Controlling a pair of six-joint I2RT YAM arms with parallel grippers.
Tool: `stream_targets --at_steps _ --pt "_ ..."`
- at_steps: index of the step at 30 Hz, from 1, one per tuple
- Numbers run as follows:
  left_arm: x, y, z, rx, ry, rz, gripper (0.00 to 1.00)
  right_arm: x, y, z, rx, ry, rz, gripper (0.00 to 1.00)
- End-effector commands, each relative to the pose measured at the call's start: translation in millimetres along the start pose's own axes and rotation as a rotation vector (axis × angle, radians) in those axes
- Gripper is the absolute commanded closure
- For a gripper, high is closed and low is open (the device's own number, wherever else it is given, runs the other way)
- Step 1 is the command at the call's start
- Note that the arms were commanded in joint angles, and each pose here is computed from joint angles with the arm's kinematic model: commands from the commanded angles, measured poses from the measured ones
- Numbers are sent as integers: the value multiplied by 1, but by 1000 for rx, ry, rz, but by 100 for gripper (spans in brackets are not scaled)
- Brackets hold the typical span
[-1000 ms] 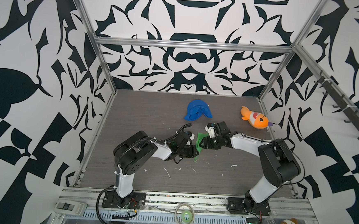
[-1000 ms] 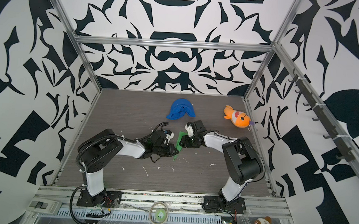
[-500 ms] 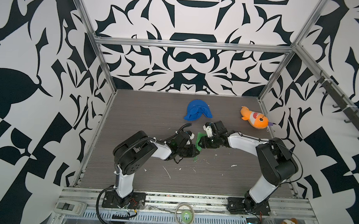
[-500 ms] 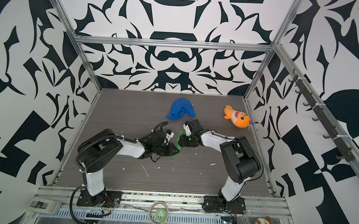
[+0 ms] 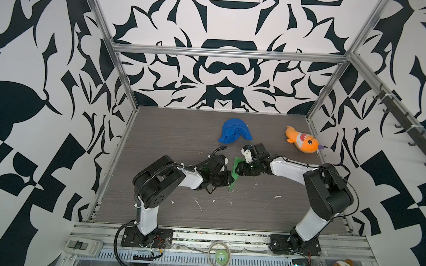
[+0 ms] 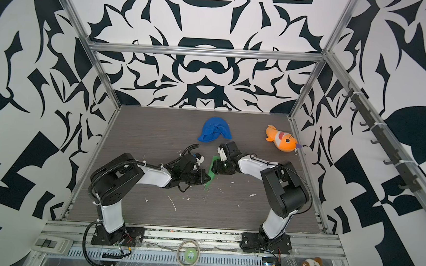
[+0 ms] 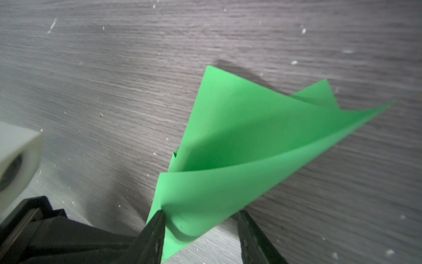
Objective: Fold a paper plane with a square sheet of paper (pick it up from the middle)
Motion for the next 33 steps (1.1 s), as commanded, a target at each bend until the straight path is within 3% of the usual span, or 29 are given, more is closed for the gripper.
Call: stream_targets --at_steps 1,10,18,24,33 --pt "24 3 -4 2 54 133 95 -21 -16 -45 199 -63 -94 43" --pt "27 2 -4 6 65 164 98 -15 -10 -42 181 -41 -61 41" --pt "29 3 -4 12 74 194 100 -18 -14 -47 203 -56 -72 46" --pt "33 4 -5 11 91 222 100 -14 -9 -46 179 -51 -48 41" --pt "38 3 -5 17 113 237 100 -12 -2 -44 147 -38 -36 48"
Point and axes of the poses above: each gripper's point midway between its finger pads, its own y axis back along the fingers, its own x axis along the line the jaws close on, z = x × y, the point moved 7 cm from there along y, back along the fingers, and after that the axes turned 7 degrees about y, right-handed, at the moved point
